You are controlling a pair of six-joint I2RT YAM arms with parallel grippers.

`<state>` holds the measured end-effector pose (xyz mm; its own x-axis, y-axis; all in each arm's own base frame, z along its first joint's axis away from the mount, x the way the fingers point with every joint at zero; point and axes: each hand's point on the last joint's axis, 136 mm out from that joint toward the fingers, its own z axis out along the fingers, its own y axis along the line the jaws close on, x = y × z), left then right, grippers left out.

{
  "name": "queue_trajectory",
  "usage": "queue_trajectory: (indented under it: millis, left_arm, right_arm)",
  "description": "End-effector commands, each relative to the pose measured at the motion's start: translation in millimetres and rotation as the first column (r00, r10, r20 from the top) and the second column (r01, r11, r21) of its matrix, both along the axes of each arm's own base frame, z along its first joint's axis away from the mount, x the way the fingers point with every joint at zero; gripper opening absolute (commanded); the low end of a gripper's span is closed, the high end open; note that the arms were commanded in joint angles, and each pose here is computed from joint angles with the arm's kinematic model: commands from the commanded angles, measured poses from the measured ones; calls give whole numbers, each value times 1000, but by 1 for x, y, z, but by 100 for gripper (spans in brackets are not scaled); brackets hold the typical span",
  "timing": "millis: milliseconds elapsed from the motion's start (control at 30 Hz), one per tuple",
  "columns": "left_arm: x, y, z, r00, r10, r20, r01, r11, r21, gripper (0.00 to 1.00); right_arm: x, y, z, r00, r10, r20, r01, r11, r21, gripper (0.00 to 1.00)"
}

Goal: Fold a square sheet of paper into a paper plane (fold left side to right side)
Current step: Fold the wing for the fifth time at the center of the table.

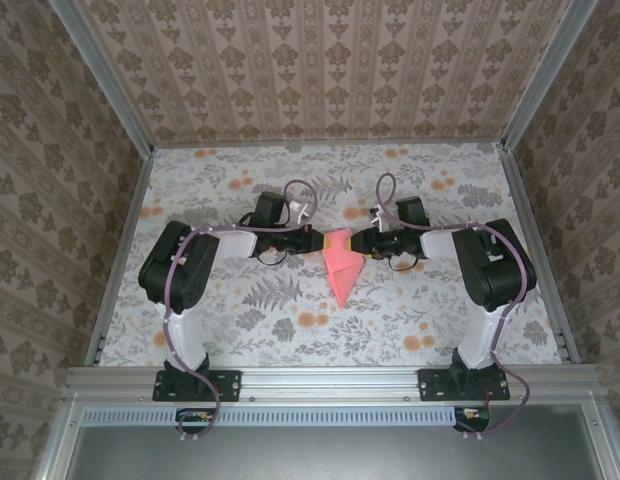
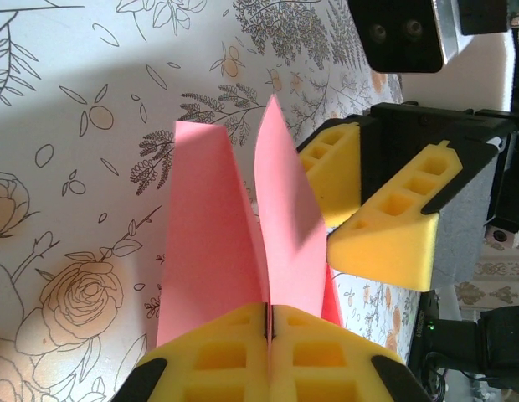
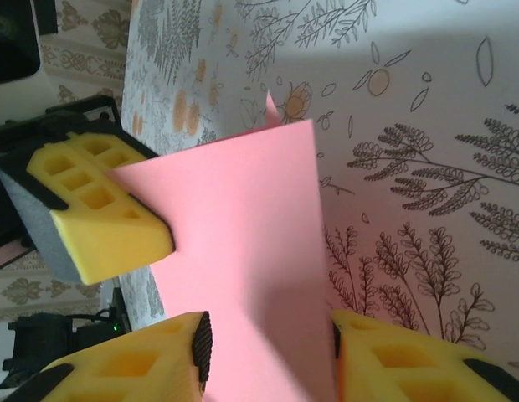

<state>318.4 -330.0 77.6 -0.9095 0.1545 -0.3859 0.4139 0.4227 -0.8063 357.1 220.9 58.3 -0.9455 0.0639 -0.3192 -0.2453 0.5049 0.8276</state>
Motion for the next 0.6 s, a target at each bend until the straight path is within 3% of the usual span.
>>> queue_trajectory:
  millis: [0, 267, 433, 567]
  left_arm:
    - [3, 1, 0, 999, -22, 27, 22, 1000, -8, 0]
    - [5, -1, -5, 999, -29, 21, 29, 1000, 1, 0]
    - [6, -3, -3, 999, -33, 25, 33, 999, -4, 0]
    - [9, -4, 4, 998, -33, 46, 33, 999, -2, 15]
  right_arm:
    - [0, 2, 20, 998, 31, 47, -31, 1000, -3, 38]
    - [-4, 0, 22, 998, 38, 43, -37, 999, -23, 32]
    - [-5, -5, 19, 1000, 20, 19, -19, 997, -74, 19]
    - [-7, -9, 16, 1000, 8, -5, -8, 994, -106, 10]
